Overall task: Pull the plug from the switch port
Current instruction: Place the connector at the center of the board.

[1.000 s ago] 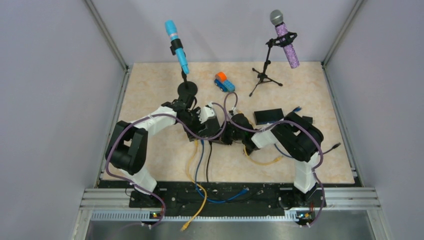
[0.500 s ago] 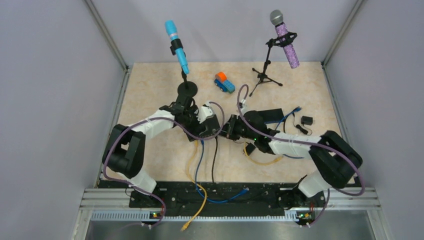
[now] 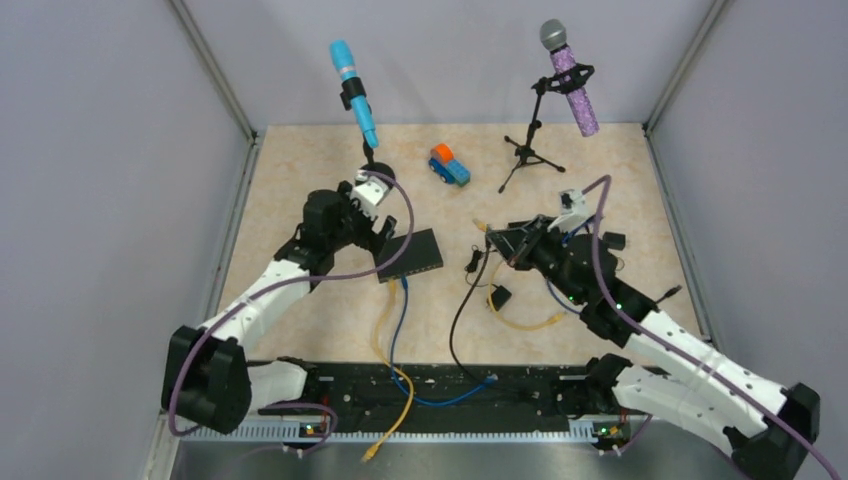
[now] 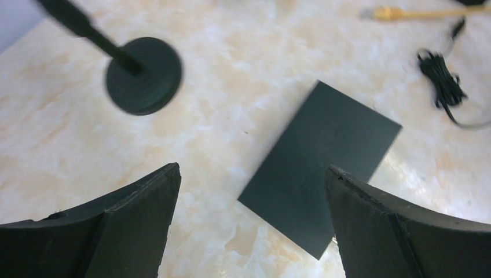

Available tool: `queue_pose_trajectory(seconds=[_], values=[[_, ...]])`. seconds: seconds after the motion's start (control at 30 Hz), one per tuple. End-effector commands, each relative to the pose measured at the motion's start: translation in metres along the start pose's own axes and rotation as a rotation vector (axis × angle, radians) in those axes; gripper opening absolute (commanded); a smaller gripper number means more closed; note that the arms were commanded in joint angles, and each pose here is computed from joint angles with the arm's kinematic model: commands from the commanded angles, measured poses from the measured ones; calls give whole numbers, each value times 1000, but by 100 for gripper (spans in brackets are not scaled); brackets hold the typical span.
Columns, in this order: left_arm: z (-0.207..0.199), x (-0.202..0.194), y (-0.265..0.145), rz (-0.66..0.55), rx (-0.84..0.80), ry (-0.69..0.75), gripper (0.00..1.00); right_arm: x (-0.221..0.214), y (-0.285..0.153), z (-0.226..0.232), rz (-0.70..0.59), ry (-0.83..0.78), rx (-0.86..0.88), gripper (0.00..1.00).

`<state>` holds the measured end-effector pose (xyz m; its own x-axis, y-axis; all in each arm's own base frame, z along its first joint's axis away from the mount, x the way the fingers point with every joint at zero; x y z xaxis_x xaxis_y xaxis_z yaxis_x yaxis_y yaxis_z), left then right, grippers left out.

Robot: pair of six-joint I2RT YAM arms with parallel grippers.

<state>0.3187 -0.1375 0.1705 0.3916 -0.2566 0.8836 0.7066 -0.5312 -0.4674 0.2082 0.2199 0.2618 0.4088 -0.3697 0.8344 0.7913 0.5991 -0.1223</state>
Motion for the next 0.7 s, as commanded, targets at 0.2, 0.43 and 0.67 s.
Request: queue_pose_trajectory(seconds=[0.2, 0.43, 0.67], values=[[46, 55, -56, -375, 224, -371, 99, 99, -84, -11, -179, -248, -295, 0], [50, 56, -67, -364, 229, -399, 99, 120, -80, 0, -109, -318, -338, 0], [49, 56, -70, -330, 226, -390, 99, 98, -17, 20, 95, -292, -244, 0]])
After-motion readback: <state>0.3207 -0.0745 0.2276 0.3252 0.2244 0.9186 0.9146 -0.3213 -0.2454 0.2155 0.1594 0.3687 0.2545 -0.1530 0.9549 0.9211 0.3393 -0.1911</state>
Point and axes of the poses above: each gripper's point midway between its finger pads, its own y axis out along the fingers, its own z axis along the line the jaws close on, x = y × z, the point moved 4 cm from there along -y, back along the fingers, and after that the axes turned 13 degrees about -y, right-handed, at the moved point
